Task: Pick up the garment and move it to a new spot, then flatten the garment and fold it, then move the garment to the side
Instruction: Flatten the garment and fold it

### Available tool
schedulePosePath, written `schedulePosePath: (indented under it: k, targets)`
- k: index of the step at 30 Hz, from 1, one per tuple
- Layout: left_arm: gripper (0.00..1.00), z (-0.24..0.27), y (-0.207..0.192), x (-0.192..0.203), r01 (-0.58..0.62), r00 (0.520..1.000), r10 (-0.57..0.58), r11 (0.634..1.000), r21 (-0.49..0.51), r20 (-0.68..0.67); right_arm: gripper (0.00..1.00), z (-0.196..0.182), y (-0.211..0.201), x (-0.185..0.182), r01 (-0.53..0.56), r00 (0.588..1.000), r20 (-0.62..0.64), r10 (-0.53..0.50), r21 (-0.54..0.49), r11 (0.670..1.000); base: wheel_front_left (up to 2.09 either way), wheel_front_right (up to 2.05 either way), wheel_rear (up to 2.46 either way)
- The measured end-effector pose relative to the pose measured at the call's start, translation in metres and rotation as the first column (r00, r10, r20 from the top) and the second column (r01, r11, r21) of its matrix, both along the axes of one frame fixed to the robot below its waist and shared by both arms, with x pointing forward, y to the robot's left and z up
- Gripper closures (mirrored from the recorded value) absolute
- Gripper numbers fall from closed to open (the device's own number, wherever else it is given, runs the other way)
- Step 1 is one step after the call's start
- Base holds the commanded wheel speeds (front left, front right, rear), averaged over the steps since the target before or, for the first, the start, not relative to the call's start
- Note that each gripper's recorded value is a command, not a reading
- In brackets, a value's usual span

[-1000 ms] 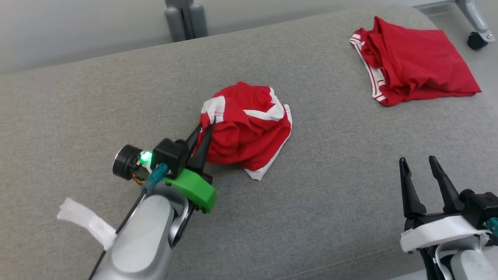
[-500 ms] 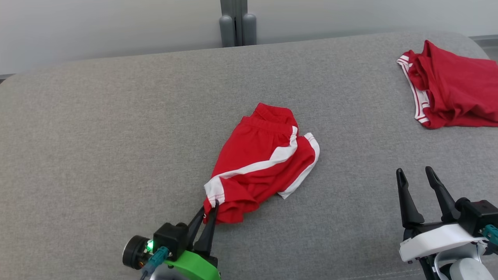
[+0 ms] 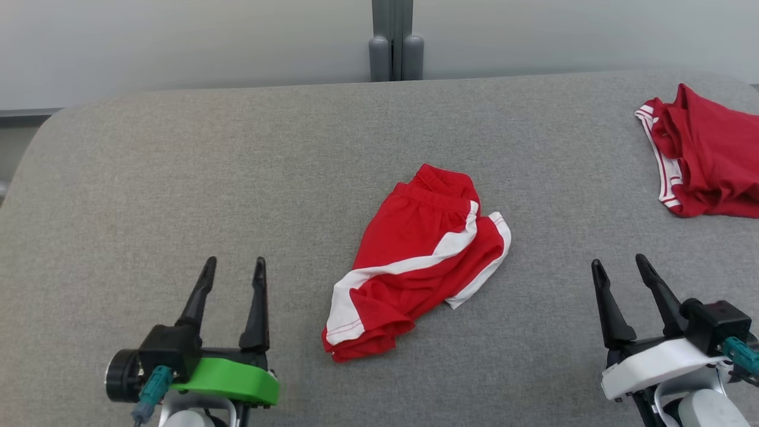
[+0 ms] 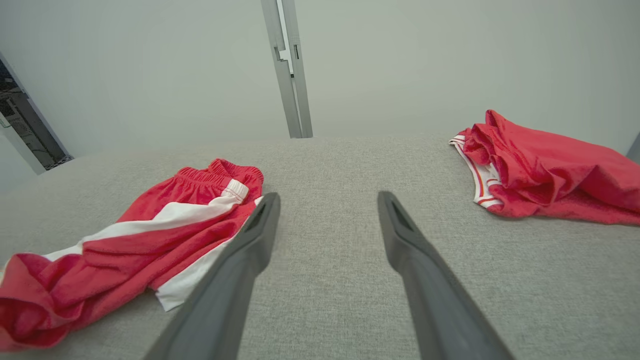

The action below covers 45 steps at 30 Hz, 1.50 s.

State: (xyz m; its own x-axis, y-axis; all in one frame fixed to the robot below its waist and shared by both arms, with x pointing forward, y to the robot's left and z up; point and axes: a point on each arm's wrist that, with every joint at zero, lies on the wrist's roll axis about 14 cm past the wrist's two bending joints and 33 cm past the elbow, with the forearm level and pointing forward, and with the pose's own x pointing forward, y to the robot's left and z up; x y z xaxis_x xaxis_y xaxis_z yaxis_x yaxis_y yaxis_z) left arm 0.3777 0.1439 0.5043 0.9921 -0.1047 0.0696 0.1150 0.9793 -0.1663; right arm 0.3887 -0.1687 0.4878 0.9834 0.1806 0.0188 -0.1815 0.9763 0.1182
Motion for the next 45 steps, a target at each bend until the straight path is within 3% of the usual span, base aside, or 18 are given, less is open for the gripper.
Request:
schedulePosePath:
  k: [7,14,24,34,35,36,39,45]
  targets:
    - [0.00,0.000,0.032,-0.007,-0.096,0.995,0.096,0.995,0.025,0.005,0.00,0.016,0.033,0.028,-0.124,0.992,0.027,0.126,-0.047,0.991,0.00,0.00,0.00]
    - [0.00,-0.004,0.040,-0.009,-0.130,0.991,0.130,0.991,0.016,-0.009,0.00,0.019,0.068,0.063,-0.249,0.968,-0.005,0.250,-0.124,0.961,0.00,0.00,0.00]
    - [0.00,-0.012,0.056,-0.015,-0.187,0.982,0.187,0.982,0.014,-0.037,0.00,-0.023,0.103,0.095,-0.396,0.914,-0.188,0.359,-0.216,0.893,0.00,0.00,0.00]
    - [0.00,-0.017,0.066,-0.024,-0.241,0.969,0.240,0.971,-0.006,-0.064,0.00,-0.068,0.129,0.104,-0.492,0.849,-0.336,0.408,-0.219,0.843,0.00,0.00,0.00]
    - [0.00,-0.018,0.067,-0.025,-0.249,0.966,0.247,0.969,-0.011,-0.070,0.54,-0.076,0.133,0.104,-0.505,0.836,-0.361,0.413,-0.212,0.836,0.00,0.00,0.00]
    - [0.00,-0.019,0.068,-0.026,-0.252,0.965,0.251,0.968,-0.011,-0.072,1.00,-0.078,0.134,0.104,-0.509,0.831,-0.370,0.414,-0.208,0.835,0.00,0.00,0.00]
    - [0.00,-0.019,0.071,-0.028,-0.265,0.962,0.263,0.964,-0.013,-0.076,1.00,-0.081,0.138,0.106,-0.517,0.824,-0.381,0.419,-0.200,0.832,0.00,0.00,0.00]
    - [0.00,-0.017,0.073,-0.028,-0.273,0.960,0.271,0.962,-0.017,-0.067,1.00,-0.062,0.137,0.111,-0.500,0.849,-0.306,0.430,-0.205,0.842,0.00,0.00,0.00]
